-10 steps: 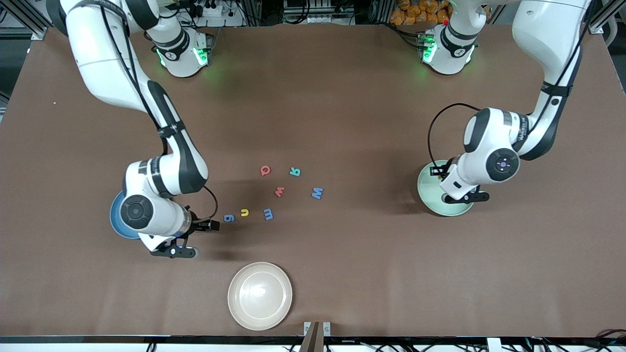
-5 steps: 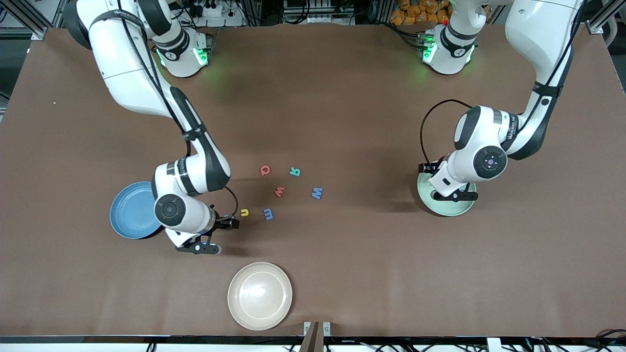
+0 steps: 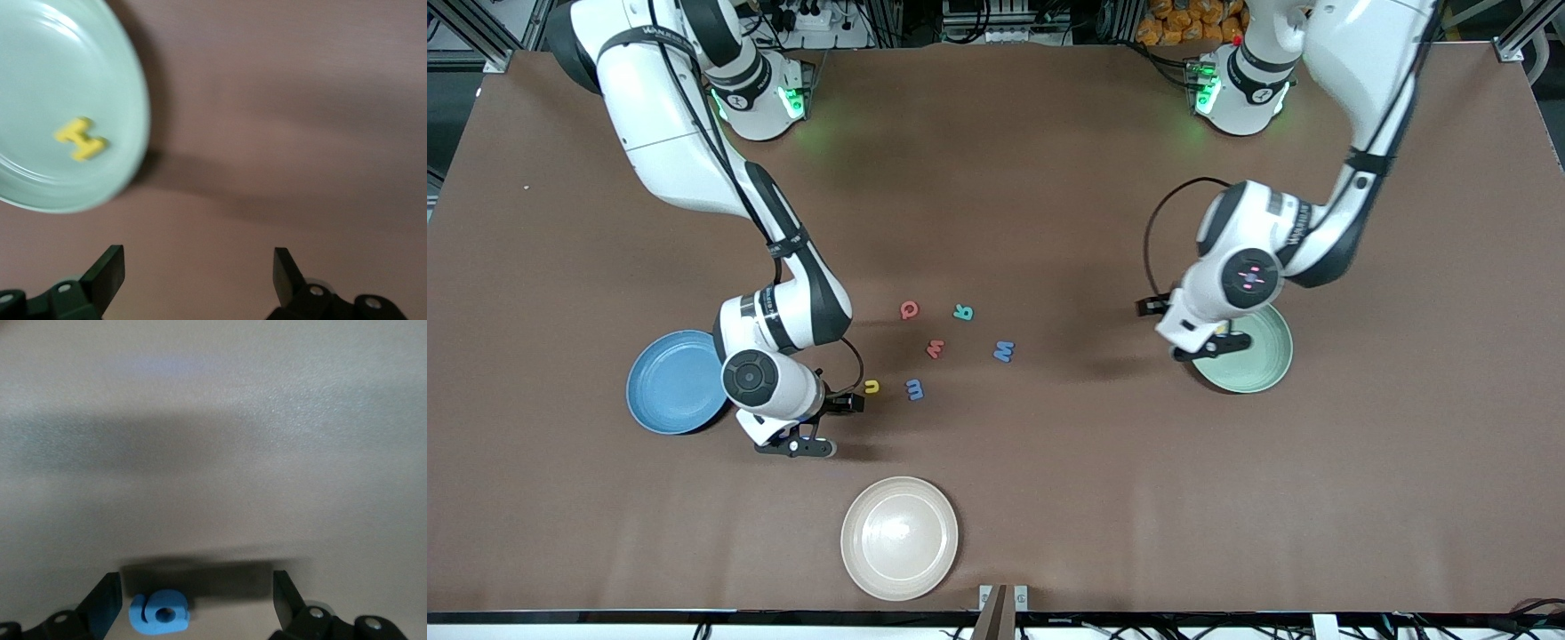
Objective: Sort upper and lower case letters into plates
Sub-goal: 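Release the H in the green plate while the right gripper grasps g, then grasp the blue W with the left gripper while the right carries g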
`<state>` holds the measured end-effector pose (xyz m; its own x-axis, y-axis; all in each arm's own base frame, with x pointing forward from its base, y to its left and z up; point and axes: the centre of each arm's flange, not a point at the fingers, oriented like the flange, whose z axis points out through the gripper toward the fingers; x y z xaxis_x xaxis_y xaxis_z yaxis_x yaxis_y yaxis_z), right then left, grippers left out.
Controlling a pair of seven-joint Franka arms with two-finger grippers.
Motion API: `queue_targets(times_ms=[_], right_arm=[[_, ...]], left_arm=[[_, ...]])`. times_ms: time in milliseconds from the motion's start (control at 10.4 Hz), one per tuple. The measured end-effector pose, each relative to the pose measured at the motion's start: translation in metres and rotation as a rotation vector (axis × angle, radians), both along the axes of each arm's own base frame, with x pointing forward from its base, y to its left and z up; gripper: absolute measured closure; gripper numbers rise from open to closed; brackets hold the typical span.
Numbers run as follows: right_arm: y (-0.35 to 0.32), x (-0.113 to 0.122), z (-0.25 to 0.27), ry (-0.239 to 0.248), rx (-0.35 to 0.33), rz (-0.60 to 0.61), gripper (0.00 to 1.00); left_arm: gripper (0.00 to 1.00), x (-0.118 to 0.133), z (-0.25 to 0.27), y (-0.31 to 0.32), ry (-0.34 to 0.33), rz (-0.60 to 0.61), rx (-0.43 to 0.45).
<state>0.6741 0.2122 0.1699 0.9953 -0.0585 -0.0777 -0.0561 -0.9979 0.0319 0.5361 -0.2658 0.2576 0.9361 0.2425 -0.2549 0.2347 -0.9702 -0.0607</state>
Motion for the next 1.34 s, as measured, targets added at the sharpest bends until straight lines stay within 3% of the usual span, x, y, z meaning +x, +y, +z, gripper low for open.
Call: queue_targets(times_ms=[480,768,961,1345], right_arm=[[0.007,-0.004,-0.002,0.001,0.001,0.011,0.0],[0.009,-0.004,-0.002,0.001,0.001,0.013,0.0],[0.011,-0.005,-0.002,0.002,0.001,0.015,0.0],[0.012,-0.006,-0.002,0.006,0.0,0.015,0.0]], left_arm=[[0.02,-0.008,-0.023,-0.125,-0.011,0.345,0.064],[0.02,-0.005,-0.038,-0.16,-0.022,0.588,0.092],[0.04,-0.001,-0.042,-0.181,-0.053,0.808,0.068],[0.07,0.003,-0.055,-0.217,-0.094,1.089,0.015]])
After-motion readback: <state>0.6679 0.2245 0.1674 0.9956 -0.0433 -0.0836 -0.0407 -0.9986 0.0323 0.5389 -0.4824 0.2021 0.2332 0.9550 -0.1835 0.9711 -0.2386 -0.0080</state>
